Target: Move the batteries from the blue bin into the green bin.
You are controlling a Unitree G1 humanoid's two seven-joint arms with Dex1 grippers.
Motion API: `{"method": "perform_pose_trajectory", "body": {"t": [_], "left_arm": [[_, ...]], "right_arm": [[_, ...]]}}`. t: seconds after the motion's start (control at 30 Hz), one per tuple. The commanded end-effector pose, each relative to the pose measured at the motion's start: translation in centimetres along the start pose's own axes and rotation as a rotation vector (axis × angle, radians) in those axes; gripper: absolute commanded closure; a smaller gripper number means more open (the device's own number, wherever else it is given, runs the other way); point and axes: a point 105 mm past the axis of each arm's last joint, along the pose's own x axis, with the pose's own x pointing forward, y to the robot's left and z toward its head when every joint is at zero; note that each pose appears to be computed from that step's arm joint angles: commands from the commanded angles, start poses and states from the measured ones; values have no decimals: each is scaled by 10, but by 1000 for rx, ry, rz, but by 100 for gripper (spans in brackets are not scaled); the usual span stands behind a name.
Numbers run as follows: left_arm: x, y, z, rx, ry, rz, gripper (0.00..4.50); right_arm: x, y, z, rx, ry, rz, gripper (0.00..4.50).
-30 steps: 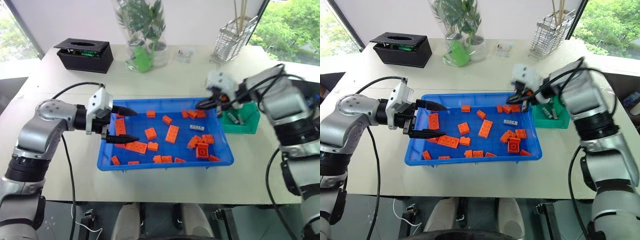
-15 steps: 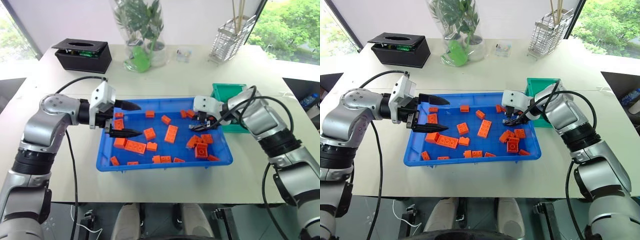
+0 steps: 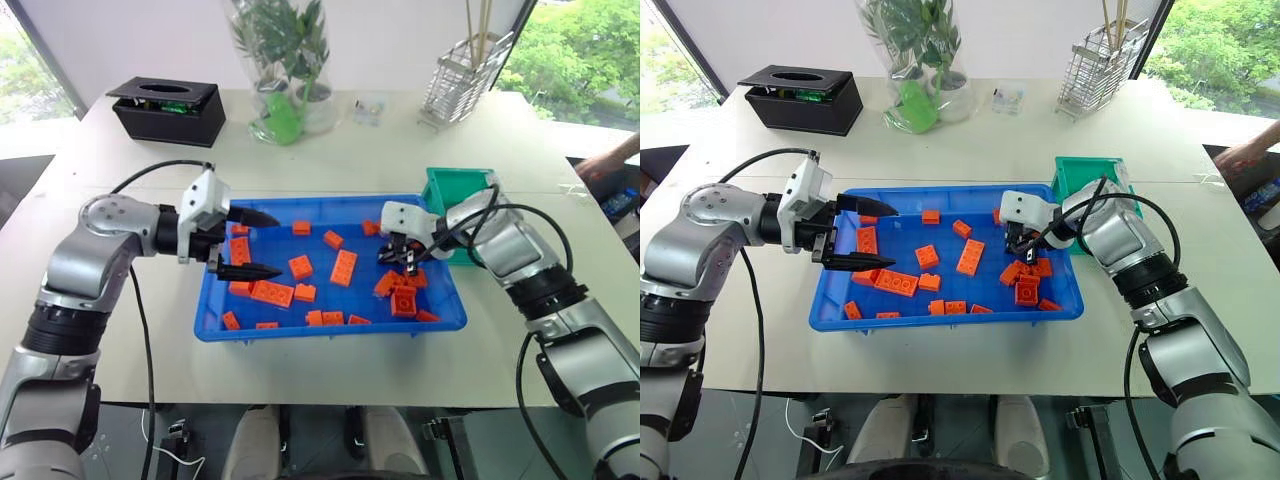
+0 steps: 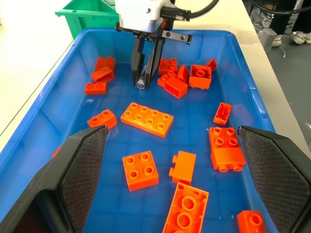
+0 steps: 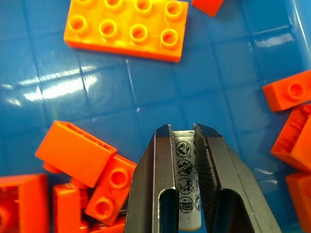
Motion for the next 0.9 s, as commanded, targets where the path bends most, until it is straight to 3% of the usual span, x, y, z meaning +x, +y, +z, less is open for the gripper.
{"method": "perform_pose_trajectory", "body": {"t": [0.03,0.2,0.33,0.47,0.73,0.9], "left_arm": [[-4,3,10,52,-3,9,0],[-11,2,7,47,5,37,0],[-20,1,1,27,16,68,0],[-32,3,-5,4,23,112,0],[-51,15,-2,-32,-2,195,0],[-89,16,4,-84,-19,269,0]], "right_arm": [[-42,-14,42,4,-153,-83,449],[-102,-32,51,78,-233,-222,449],[-143,-52,22,163,-195,-368,449],[-156,-63,-15,262,-137,-475,449],[-150,-62,-38,259,-187,-509,37],[-187,-35,-51,142,-250,-423,37]]}}
